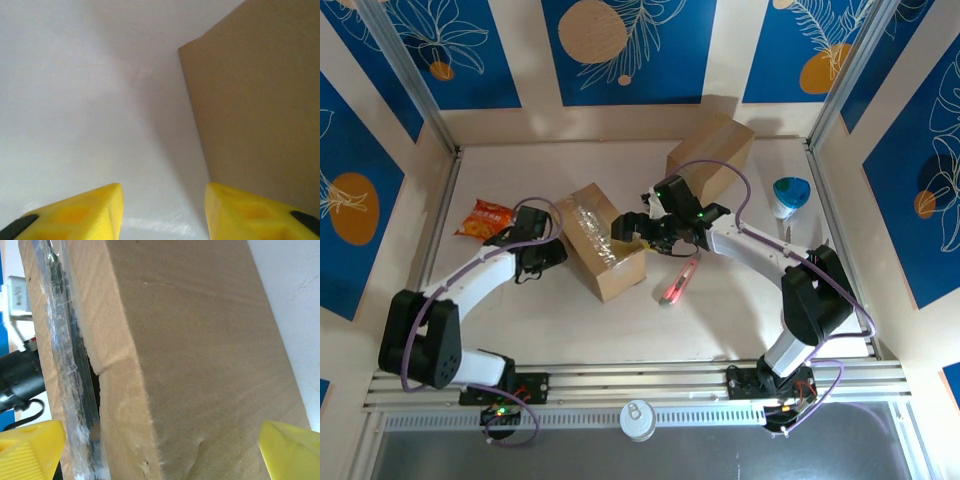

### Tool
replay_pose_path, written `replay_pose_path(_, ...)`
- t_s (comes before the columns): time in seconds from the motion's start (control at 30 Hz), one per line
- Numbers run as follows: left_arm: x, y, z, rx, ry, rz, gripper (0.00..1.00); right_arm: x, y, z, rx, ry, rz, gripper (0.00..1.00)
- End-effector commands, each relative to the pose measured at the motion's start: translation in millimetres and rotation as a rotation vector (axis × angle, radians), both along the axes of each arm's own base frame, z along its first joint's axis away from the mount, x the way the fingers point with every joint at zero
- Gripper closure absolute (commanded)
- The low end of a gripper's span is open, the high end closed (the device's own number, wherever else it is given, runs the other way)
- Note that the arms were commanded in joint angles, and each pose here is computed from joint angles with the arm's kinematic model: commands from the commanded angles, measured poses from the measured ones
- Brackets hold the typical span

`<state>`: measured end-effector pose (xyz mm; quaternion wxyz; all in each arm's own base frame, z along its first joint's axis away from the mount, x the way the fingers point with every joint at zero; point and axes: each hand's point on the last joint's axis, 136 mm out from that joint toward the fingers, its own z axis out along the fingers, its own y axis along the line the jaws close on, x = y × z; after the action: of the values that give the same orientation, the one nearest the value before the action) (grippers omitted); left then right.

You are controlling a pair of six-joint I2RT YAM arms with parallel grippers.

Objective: Unpack the express box

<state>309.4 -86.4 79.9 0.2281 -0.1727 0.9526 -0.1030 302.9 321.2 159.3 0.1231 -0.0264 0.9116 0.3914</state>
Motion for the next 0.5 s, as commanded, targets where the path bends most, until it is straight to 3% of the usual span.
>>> replay_pose_path(0.0, -14.5, 23.5, 29.4, 0.095, -0.02, 0.021, 0.44, 2.5, 1.4, 10.9, 0.02, -0.028, -0.006, 0.01)
replay_pose_path(0.13, -31.4, 33.5, 60.1, 0.117, -0.052, 0.015, 0.32, 9.5, 8.6, 14.1, 0.028, -0.038, 0.017, 0.01)
replay_pose_path(0.33, -35.0, 8.0, 105.7, -0.039, -0.148, -0.066, 0.11, 18.8, 18.5, 11.0, 0.021, -0.033, 0.045, 0.01)
replay_pose_path(0.47, -28.6, -9.4, 121.0, -0.128, -0.182, -0.107, 0.05, 21.8, 22.2, 5.8, 0.018, -0.023, 0.053, 0.01)
